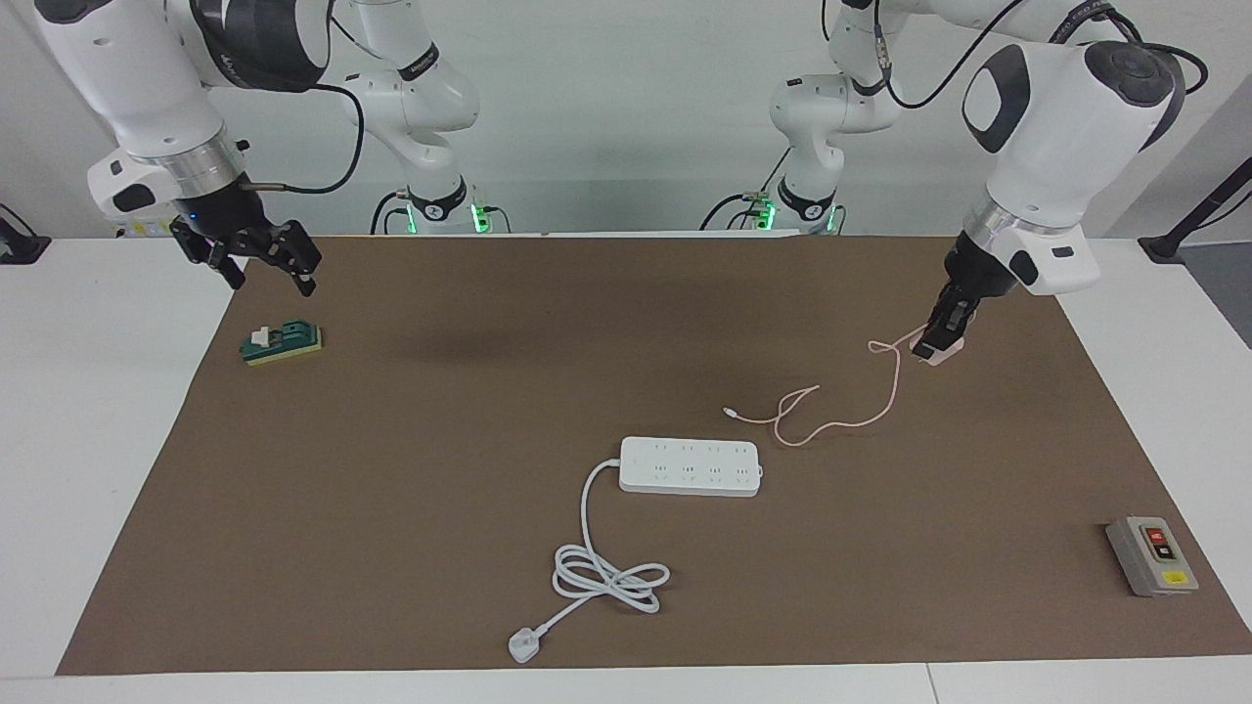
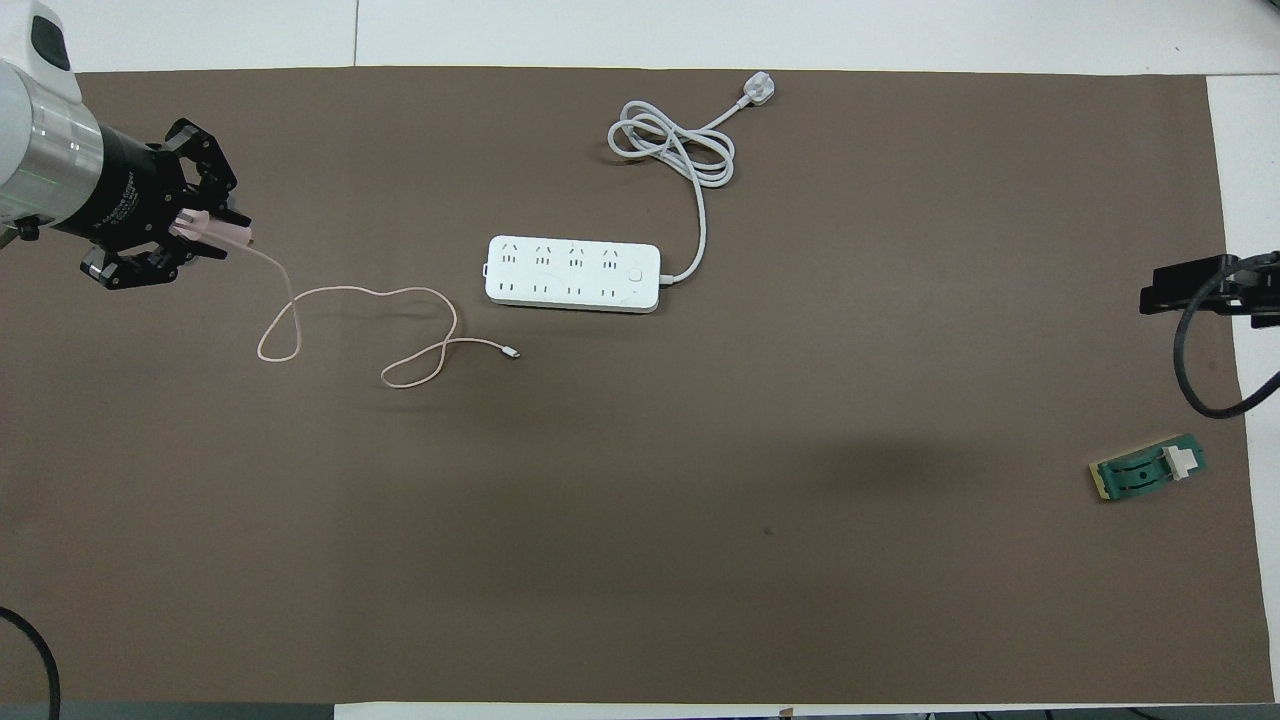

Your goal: Plug charger into power strip

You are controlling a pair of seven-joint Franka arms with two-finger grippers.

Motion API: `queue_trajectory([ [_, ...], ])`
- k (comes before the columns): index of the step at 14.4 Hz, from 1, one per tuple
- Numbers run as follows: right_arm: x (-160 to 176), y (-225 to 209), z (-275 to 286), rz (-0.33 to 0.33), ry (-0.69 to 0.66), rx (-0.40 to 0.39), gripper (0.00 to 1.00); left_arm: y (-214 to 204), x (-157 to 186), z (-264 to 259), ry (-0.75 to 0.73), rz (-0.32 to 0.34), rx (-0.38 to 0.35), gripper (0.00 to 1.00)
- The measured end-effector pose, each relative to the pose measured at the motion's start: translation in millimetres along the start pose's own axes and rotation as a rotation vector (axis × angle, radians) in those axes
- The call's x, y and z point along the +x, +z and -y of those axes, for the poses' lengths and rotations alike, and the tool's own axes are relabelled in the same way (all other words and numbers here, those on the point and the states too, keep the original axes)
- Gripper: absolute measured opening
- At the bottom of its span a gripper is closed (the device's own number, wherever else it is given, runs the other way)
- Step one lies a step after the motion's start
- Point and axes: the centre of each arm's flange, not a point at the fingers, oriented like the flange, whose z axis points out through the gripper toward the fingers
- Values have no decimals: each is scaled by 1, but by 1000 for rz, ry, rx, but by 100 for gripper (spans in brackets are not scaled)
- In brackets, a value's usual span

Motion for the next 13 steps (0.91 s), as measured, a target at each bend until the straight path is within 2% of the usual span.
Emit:
queue_trajectory([
  [5,0,-1,-3,-1,-18,0,100,4,-11,-4,-153,6,20,34],
  [8,0,-1,-5,-1,-16,0,100,9,-25,-7,-178,-1,56,34],
  [11,0,-2,-6,-4,-14,0,100,21,-52,-24,-259,-62,62,34],
  [13,1,-10,-6,-20,-14,0,100,46,-78,-43,-303,-95,70,34],
])
